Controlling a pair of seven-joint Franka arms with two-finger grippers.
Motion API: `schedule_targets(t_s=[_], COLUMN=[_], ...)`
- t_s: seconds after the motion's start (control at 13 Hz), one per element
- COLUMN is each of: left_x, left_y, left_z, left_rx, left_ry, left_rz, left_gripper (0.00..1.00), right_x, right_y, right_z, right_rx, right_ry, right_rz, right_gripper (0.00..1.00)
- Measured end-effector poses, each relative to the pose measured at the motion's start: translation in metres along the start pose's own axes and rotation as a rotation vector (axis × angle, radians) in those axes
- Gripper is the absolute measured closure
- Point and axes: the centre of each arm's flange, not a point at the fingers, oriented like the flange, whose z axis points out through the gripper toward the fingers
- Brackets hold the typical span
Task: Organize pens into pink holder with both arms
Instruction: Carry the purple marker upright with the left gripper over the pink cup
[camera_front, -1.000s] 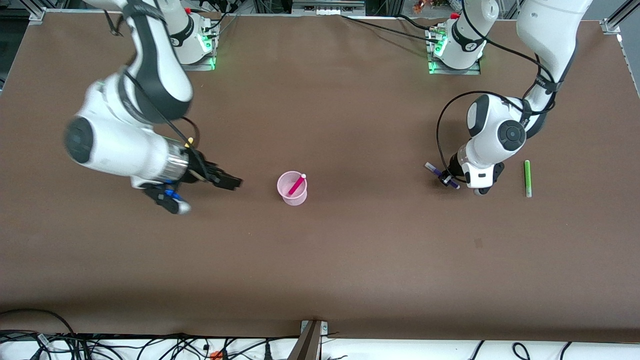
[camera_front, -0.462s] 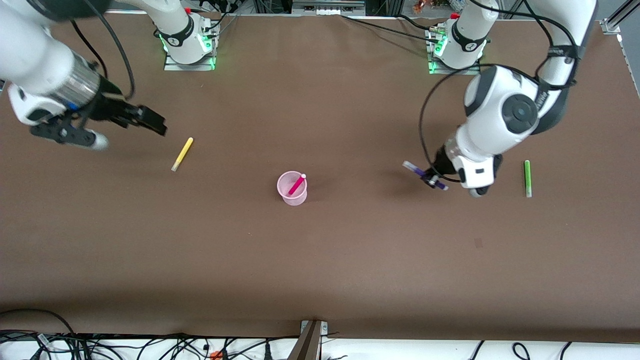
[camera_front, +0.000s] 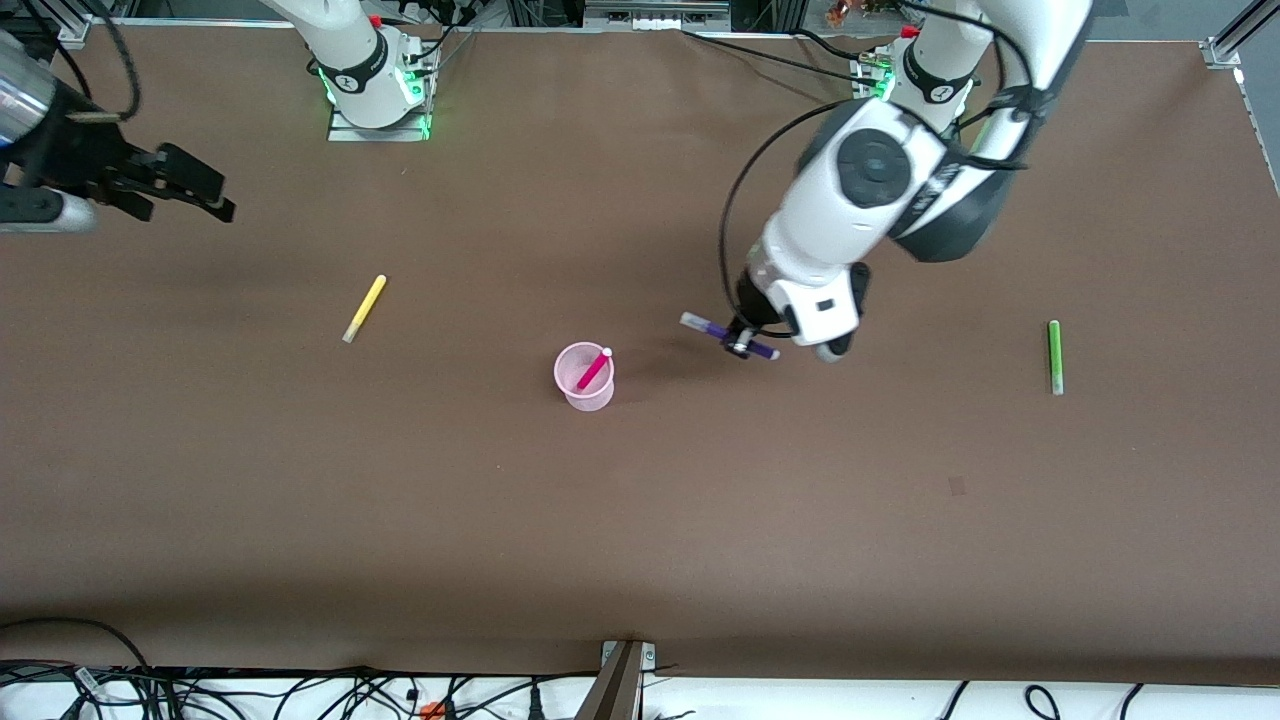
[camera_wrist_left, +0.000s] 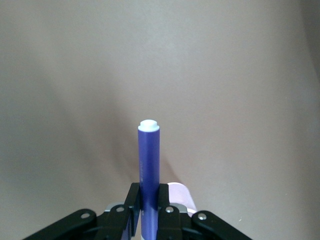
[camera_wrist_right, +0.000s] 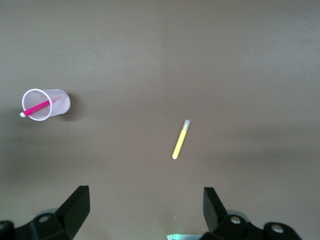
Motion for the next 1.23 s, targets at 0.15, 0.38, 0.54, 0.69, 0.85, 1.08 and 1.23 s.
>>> schedule_targets(t_s=[0.15, 0.38, 0.54, 0.69, 0.85, 1.08, 1.23], left_x=[-0.041, -0.079, -0.100, -0.128, -0.151, -0.160, -0.169], left_y=[0.006, 0.013, 0.014, 0.011, 0.003, -0.001, -0.009], left_z=[0.027, 0.065, 0.085, 0.098, 0.108, 0.120, 0.136], left_rx=[-0.037, -0.099, -0.145, -0.188, -0.204, -0.227, -0.239], left_ry=[0.084, 0.196, 0.293, 0.367, 0.392, 0.447, 0.495], left_rz=[-0.005, 0.020, 0.071, 0.118, 0.154, 0.221, 0.284], left_gripper=[0.82, 0.82, 0.82, 0.82, 0.82, 0.82, 0.82], right_x=[0.002, 0.005, 0.006, 0.004, 0.004, 0.004, 0.004], right_y=[-0.003, -0.011, -0.008, -0.009, -0.010, -0.010, -0.011], right_z=[0.010, 0.025, 0.022, 0.019, 0.019, 0.019, 0.019], right_rx=[-0.006, -0.015, -0.042, -0.053, -0.054, -0.056, -0.057], right_ry=[-0.025, -0.022, -0.004, 0.003, 0.003, 0.004, 0.004], right_rz=[-0.018, -0.032, -0.034, -0.038, -0.041, -0.043, -0.044], right_gripper=[0.00, 0.00, 0.00, 0.00, 0.00, 0.00, 0.00])
